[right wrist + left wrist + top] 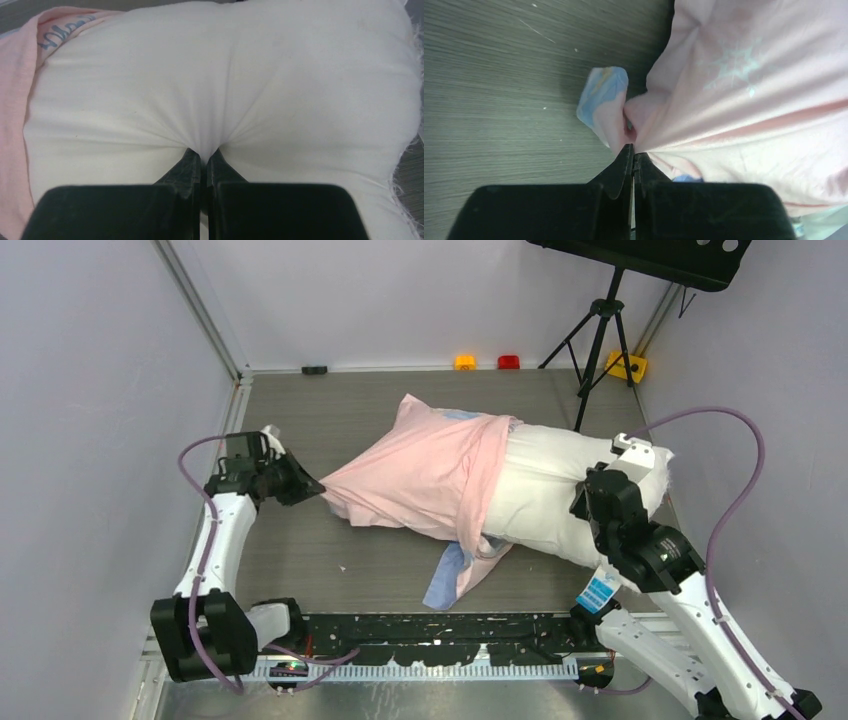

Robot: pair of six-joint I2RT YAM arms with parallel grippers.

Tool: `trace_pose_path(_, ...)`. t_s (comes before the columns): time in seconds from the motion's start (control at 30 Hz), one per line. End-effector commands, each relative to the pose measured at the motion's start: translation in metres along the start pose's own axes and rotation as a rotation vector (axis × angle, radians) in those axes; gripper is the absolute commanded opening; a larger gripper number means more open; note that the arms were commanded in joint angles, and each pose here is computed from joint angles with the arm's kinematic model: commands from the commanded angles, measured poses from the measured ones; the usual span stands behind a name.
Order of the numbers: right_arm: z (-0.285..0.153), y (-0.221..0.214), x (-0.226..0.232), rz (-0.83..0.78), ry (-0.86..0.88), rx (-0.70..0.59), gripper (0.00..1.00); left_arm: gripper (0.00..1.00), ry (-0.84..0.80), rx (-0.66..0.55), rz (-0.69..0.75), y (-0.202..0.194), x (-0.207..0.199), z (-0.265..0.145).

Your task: Remove the pillowcase from the pillow

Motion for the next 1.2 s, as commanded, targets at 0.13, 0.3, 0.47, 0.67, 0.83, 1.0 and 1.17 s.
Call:
trace_pose_path(0.13, -0.026, 0.061, -0.035, 0.195, -0.145, -0.317, 0.0, 0.0, 0.084, -0.265, -0.378, 0.047, 0.033, -0.024)
trace_pose_path(0.3, -0.034, 0.066, -0.049, 0.216, -0.19, -0.364, 0.0, 0.0, 0.282, -0.433, -0.491, 0.051, 0.063, -0.045)
trace_pose_path(0.47, -0.036, 0.066, -0.057, 0.225, -0.229, -0.386, 0.0, 0.0, 0.42, -0.573, -0.527, 0.064, 0.076, -0.077)
trace_pose_path(0.67, -0.04, 0.069, -0.067, 0.244, -0.287, -0.418, 0.0, 0.0, 0.47, -0.733, -0.601, 0.082, 0.082, -0.107)
trace_pose_path(0.83, -0.047, 0.074, -0.078, 0.258, -0.339, -0.455, 0.0, 0.0, 0.472, -0.787, -0.597, 0.098, 0.08, -0.118)
trace_pose_path(1.0, -0.057, 0.077, -0.091, 0.292, -0.389, -0.498, 0.0, 0.0, 0.496, -0.843, -0.556, 0.116, 0.076, -0.134)
trace_pose_path(1.17, -0.069, 0.088, -0.102, 0.312, -0.447, -0.543, 0.0, 0.0, 0.515, -0.929, -0.473, 0.142, 0.069, -0.158)
Point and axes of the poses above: each gripper's point midway between its finger pads, its own z axis out along the fingers, its own x axis along the line the jaws close on, y = z × x, the point moved 3 cm from there along -z, back along the fingers
